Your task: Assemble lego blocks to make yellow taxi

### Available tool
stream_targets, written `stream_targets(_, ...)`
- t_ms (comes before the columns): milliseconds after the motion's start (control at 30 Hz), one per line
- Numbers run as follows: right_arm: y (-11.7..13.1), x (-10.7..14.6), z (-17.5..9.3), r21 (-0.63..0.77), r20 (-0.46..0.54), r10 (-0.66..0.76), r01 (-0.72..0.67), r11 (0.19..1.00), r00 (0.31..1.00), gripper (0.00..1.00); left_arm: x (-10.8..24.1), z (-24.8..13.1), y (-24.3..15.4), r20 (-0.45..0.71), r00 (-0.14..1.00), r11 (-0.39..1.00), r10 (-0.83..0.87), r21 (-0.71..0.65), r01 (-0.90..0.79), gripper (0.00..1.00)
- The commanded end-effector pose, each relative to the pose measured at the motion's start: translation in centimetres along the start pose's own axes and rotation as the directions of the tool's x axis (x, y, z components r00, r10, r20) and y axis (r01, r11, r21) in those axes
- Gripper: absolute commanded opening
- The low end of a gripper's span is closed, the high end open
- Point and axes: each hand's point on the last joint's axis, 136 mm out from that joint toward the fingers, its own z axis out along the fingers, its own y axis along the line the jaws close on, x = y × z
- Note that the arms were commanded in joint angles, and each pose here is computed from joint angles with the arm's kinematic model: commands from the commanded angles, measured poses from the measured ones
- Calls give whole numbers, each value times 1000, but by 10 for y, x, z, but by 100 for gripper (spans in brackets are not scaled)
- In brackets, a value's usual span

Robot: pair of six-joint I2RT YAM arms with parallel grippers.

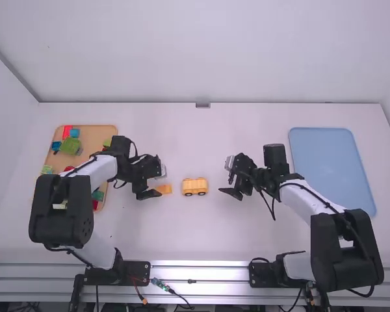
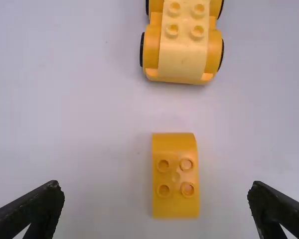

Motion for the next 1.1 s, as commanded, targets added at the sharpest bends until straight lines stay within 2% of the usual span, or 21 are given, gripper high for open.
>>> stream_targets(0,16,-8,-1,-39,79,-27,30,999,996,99,-15,1,-17,152,985,996,80,14,-83,99)
stream_targets(100,22,-6,4,-25,99,-2,5,1000,995,99,-8,11,-18,171,984,998,55,-28,-51,99)
stream_targets(233,30,-1,19,-33,117,-60,65,997,991,99,-2,19,-14,181,982,994,53,-99,-36,99)
stream_targets(467,21,13,44,-51,145,1,6,999,989,99,0,26,-19,238,970,986,48,-165,-8,99)
stream_targets(700,19,16,65,-222,202,56,-10,975,978,99,1,27,-17,260,966,979,7,-196,46,99)
stream_targets(767,22,19,73,-251,183,71,-23,968,981,99,0,27,-16,259,966,980,10,-196,43,99)
stream_targets(833,25,29,87,-252,122,64,-31,967,991,99,1,25,-11,247,969,978,-4,-201,55,99)
stream_targets(967,36,31,99,-266,120,36,-2,964,992,99,-1,25,-9,236,972,981,-16,-184,61,99)
stream_targets(1067,34,38,105,-227,78,51,-33,973,996,99,-2,24,-7,239,971,981,-14,-184,60,99)
